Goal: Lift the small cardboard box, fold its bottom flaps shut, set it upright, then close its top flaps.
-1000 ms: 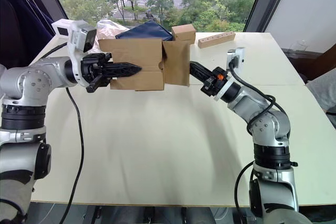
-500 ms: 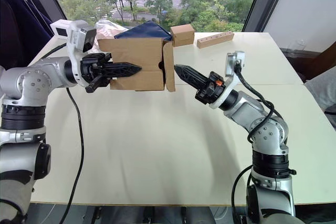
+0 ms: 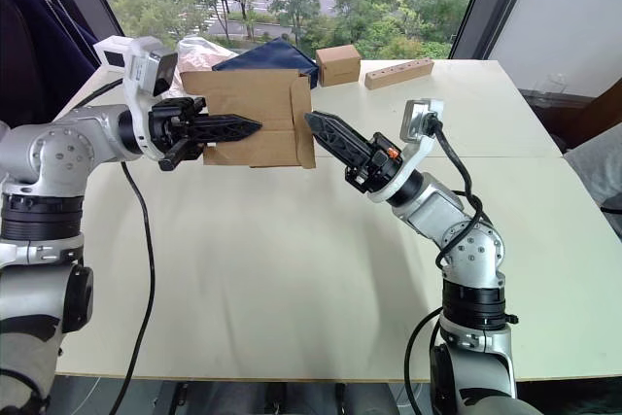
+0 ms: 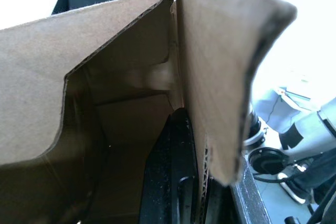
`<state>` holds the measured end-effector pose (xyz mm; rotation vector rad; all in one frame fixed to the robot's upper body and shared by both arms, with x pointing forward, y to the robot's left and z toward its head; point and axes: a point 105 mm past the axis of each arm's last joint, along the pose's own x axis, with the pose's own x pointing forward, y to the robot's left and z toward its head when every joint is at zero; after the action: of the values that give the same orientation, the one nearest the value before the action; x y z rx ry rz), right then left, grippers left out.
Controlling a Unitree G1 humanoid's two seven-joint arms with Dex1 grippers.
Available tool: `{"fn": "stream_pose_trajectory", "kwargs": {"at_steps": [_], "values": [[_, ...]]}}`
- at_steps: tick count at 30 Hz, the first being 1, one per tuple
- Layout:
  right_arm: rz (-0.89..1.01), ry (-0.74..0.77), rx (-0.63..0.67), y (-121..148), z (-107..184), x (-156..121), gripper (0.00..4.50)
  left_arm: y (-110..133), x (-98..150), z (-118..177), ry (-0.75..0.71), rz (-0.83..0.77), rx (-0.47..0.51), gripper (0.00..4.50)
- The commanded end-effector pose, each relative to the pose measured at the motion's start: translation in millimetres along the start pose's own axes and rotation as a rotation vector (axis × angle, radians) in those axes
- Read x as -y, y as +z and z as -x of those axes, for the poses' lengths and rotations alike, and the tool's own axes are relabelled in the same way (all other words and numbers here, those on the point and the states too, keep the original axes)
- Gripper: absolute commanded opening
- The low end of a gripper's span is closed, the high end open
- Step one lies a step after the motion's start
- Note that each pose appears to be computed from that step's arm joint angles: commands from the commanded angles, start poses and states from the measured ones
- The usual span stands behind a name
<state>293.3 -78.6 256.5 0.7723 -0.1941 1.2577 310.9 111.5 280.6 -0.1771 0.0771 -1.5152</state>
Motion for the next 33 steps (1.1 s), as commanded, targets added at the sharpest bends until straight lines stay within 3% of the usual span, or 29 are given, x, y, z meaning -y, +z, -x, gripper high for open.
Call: {"fn": "stream_pose_trajectory", "kwargs": {"at_steps": [1,12,16,20,33], "values": [[0.011,0.012,0.012,-1,-1,-4,2.67,16,8,3,-0.007,-0.063,0.027,0.00],[0.041,-0.054,0.040,-3,0,7,2.67,17,8,3,-0.003,-0.064,0.034,0.00],[0.058,-0.110,0.136,9,1,17,2.67,18,8,2,-0.006,-0.065,0.037,0.00],[0.051,-0.104,0.165,13,0,17,1.54,18,8,2,-0.006,-0.065,0.038,0.00],[0.000,-0.029,0.123,-1,-5,2,1.54,17,7,2,-0.005,-0.063,0.042,0.00]]}}
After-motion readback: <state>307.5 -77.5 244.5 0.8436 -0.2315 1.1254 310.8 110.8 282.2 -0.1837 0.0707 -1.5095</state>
